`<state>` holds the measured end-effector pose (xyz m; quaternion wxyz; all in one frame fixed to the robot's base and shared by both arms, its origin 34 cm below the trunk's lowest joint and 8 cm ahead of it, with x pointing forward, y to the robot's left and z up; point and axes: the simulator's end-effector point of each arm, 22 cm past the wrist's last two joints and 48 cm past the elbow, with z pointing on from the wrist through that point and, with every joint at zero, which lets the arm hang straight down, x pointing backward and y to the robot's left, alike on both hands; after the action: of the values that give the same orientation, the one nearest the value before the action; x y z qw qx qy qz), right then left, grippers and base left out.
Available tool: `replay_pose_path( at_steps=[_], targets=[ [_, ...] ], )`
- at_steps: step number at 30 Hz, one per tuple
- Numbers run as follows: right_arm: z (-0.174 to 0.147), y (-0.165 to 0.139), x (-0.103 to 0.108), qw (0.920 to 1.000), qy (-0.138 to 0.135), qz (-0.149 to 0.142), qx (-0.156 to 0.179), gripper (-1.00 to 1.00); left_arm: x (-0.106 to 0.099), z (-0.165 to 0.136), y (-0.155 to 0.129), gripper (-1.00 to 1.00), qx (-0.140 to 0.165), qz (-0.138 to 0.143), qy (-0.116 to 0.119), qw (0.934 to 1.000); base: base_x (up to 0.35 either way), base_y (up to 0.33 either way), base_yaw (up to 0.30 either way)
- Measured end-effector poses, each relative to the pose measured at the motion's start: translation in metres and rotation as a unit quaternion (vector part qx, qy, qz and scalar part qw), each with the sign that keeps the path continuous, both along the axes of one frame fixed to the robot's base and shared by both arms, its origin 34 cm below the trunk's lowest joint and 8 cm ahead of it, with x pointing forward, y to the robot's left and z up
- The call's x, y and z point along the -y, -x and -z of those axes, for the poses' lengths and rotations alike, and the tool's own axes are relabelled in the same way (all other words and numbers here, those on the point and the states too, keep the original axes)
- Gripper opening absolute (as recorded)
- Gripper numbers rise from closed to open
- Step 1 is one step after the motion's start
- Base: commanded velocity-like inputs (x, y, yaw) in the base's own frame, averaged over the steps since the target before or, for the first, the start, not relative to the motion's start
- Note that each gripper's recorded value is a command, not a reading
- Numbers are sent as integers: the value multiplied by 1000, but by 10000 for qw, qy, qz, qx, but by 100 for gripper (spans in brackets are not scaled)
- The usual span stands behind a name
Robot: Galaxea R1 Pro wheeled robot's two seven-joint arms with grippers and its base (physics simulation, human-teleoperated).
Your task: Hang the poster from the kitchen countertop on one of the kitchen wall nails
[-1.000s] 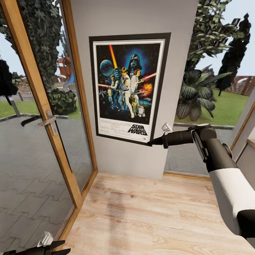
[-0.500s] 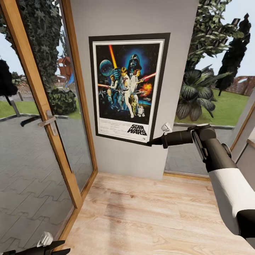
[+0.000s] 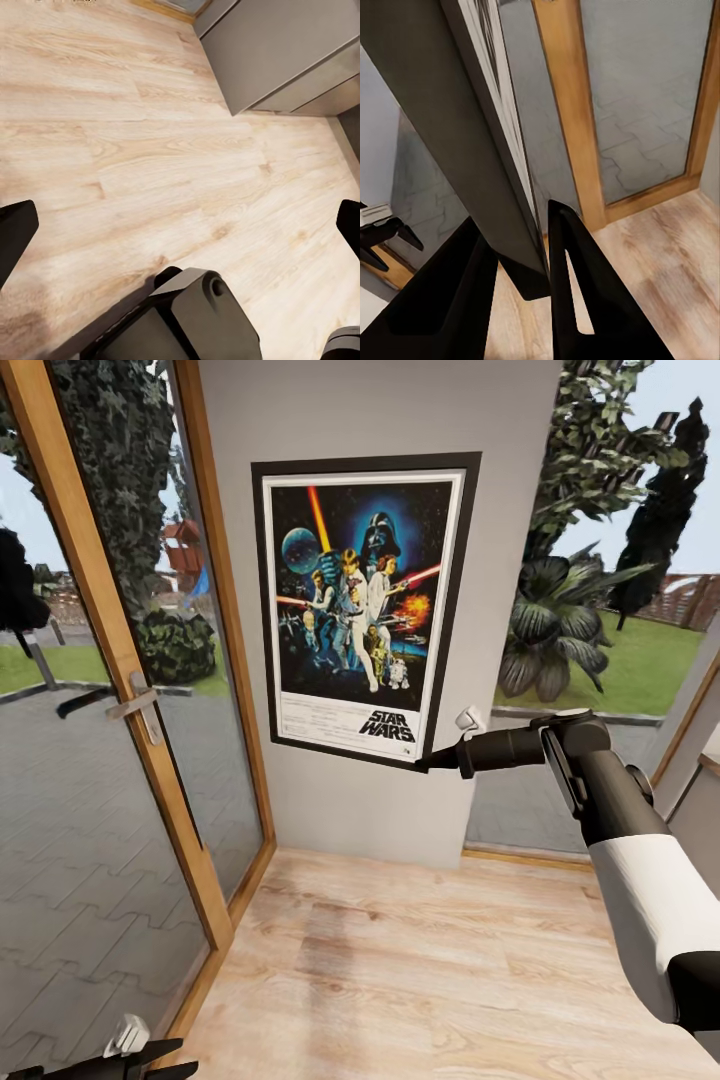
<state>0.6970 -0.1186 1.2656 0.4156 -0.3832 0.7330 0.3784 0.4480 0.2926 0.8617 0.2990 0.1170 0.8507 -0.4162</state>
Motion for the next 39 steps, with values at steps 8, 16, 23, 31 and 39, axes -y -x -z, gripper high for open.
replay_pose_path(
  at_steps=[8,16,23,31,39],
  targets=[
    [-7,1,-9,10000,-46,-69,55,-100,0,0,0,100,1,1,-1,10000,224,142,0],
    [-12,0,-12,9999,-62,-95,94,-100,0,0,0,100,0,-2,-1,10000,219,69,0],
    [-12,0,-12,9999,-61,-94,96,-100,0,0,0,100,-5,-4,0,10000,125,-22,0],
    [-11,0,-12,9999,-59,-91,91,-100,-1,0,0,100,-7,-9,-6,10000,124,-49,0],
    [-11,0,-12,9999,-54,-89,92,-100,-4,1,1,100,-40,-23,-19,10000,168,-4,0]
  ],
)
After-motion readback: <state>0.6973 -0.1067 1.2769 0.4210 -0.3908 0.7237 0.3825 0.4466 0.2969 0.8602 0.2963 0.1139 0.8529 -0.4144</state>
